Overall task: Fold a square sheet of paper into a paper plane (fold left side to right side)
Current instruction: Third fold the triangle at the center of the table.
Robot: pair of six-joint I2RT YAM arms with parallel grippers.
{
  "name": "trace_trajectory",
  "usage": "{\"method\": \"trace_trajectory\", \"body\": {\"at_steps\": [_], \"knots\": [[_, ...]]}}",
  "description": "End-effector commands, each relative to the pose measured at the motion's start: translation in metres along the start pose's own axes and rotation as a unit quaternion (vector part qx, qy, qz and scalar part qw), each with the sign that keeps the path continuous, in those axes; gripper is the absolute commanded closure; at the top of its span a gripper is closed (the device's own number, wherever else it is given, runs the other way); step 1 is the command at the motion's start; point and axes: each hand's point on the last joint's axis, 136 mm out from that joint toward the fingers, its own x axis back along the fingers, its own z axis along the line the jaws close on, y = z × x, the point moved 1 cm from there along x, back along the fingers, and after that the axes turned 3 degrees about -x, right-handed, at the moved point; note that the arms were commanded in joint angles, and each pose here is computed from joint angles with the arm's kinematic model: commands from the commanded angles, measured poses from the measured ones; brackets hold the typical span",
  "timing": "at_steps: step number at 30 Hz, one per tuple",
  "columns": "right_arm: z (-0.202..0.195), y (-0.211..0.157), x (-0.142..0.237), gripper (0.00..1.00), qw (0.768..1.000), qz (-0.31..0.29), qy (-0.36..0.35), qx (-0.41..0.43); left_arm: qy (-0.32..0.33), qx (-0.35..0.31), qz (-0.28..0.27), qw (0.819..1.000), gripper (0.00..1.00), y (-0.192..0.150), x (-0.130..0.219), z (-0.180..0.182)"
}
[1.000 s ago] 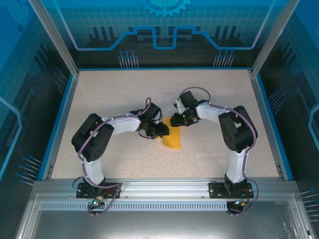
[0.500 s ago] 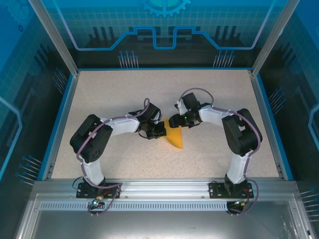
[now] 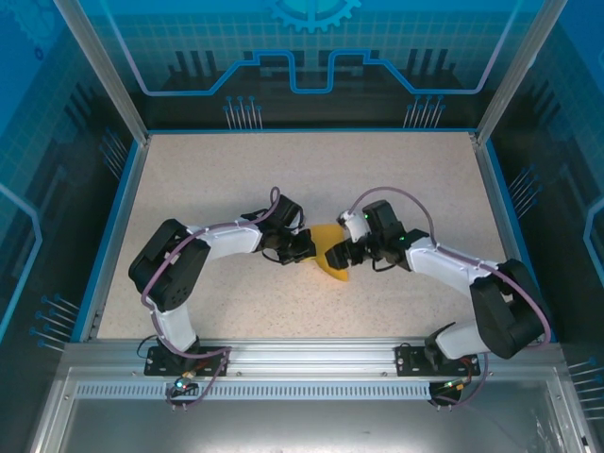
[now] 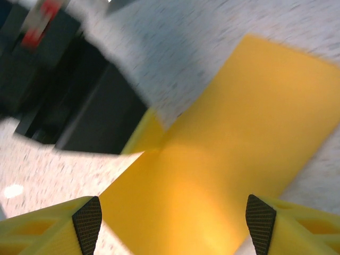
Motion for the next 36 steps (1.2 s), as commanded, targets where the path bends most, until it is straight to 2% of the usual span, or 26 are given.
{"method": "trace_trajectory", "body": {"at_steps": [1,8,13,16,19,21,26,28,30,36], "knots": [[0.024,-0.014,-0.007,0.25,0.998,0.013,0.042,0.051,-0.019,0.002,-0.001,1.0,0.97,-0.002,0.009,-0.009],[0.039,-0.015,-0.027,0.36,0.995,0.047,0.055,0.066,-0.013,0.001,-0.001,1.0,0.96,-0.002,0.01,-0.008],[0.039,-0.015,-0.035,0.49,0.994,0.061,0.046,0.074,-0.013,0.0,-0.002,1.0,0.96,-0.001,0.011,-0.009],[0.037,-0.014,-0.033,0.62,0.995,0.058,0.038,0.074,-0.013,-0.001,-0.002,1.0,0.96,-0.001,0.011,-0.009],[0.036,-0.016,-0.032,0.85,0.995,0.063,0.033,0.076,-0.013,-0.005,-0.004,1.0,0.94,-0.001,0.012,-0.009],[0.035,-0.018,-0.031,1.0,0.995,0.065,0.031,0.074,-0.008,-0.012,-0.009,1.0,0.86,0.0,0.016,-0.01],[0.034,-0.022,-0.028,1.0,0.995,0.069,0.035,0.066,0.009,-0.039,-0.03,0.999,0.6,0.006,0.034,-0.012],[0.035,-0.024,-0.028,1.0,0.995,0.07,0.043,0.059,0.009,-0.047,-0.036,0.998,0.57,0.01,0.04,-0.015],[0.035,-0.024,-0.028,1.0,0.995,0.068,0.052,0.052,0.005,-0.057,-0.035,0.998,0.58,0.014,0.041,-0.02],[0.032,-0.025,-0.03,1.0,0.995,0.066,0.069,0.024,-0.007,-0.078,-0.01,0.997,0.75,0.03,0.023,-0.035]]}}
